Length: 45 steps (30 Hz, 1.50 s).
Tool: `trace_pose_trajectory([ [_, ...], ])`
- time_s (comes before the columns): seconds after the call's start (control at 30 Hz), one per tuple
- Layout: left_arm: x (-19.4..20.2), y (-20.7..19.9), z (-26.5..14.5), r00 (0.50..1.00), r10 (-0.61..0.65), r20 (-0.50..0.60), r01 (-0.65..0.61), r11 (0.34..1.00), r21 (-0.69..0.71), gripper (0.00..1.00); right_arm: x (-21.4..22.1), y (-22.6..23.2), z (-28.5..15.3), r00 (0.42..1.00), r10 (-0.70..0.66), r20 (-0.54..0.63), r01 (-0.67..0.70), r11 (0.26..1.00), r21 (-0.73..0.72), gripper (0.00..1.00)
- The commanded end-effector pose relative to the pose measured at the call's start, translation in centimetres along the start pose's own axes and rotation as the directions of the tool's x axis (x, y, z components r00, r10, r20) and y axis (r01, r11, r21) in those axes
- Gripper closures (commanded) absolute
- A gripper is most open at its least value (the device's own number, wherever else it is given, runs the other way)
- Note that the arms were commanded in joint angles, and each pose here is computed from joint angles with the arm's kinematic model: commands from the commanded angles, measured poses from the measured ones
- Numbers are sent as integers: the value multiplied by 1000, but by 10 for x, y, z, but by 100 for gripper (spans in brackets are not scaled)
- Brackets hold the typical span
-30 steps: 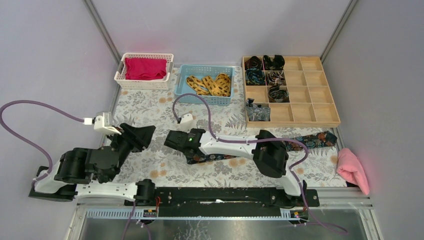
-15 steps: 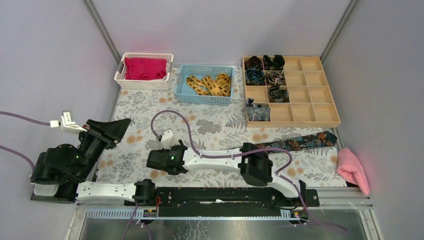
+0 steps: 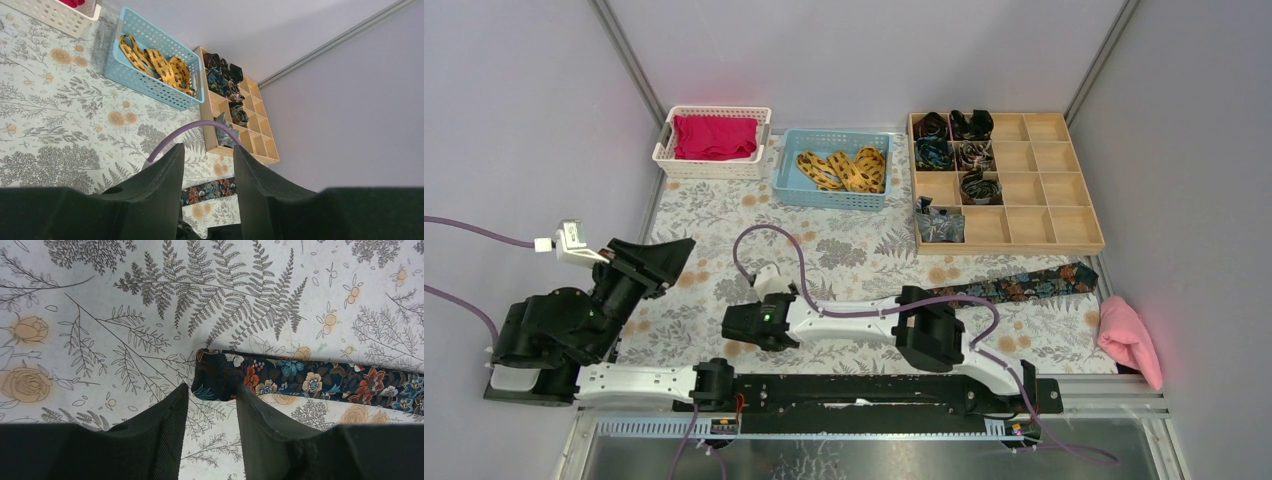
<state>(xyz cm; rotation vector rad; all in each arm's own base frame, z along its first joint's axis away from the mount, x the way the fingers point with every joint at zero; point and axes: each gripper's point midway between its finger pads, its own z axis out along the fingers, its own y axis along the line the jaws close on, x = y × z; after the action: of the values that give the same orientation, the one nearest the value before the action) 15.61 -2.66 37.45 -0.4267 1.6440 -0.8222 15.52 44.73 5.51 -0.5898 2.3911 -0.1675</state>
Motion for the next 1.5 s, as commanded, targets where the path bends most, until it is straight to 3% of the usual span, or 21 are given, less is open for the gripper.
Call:
trace_pose_trajectory([
  [0.0,1,4,-1,1000,-7,-1,7,1000,7,52,10,4,12,1000,-5,-26,6,1000,18,54],
  [0.27,7,0,1,1000,17,-10,-17,1000,4,52,22,-1,30,998,-18,-67,23,998,65,83],
  [0.43,20,-14,7,997,80,-18,-80,997,1,53,10,-18,25,998,66,-10,-65,997,41,93],
  [0.6,42,-29,18,987,162,-12,-162,987,-21,56,-2,-32,8,976,217,32,-209,966,-154,94],
  [0.73,59,-38,27,975,222,-1,-221,974,-41,59,-15,-45,-15,947,318,51,-279,889,-364,95],
  [0.9,81,-36,36,964,266,17,-265,962,-71,60,-20,-69,-39,911,411,38,-337,793,-508,97],
  [1.23,166,-61,60,904,427,-29,-428,904,-6,63,16,-137,-13,841,535,-79,-505,724,-469,98],
  [1.47,224,-69,81,846,527,-86,-529,849,-2,62,42,-168,1,824,557,-98,-546,738,-396,99],
])
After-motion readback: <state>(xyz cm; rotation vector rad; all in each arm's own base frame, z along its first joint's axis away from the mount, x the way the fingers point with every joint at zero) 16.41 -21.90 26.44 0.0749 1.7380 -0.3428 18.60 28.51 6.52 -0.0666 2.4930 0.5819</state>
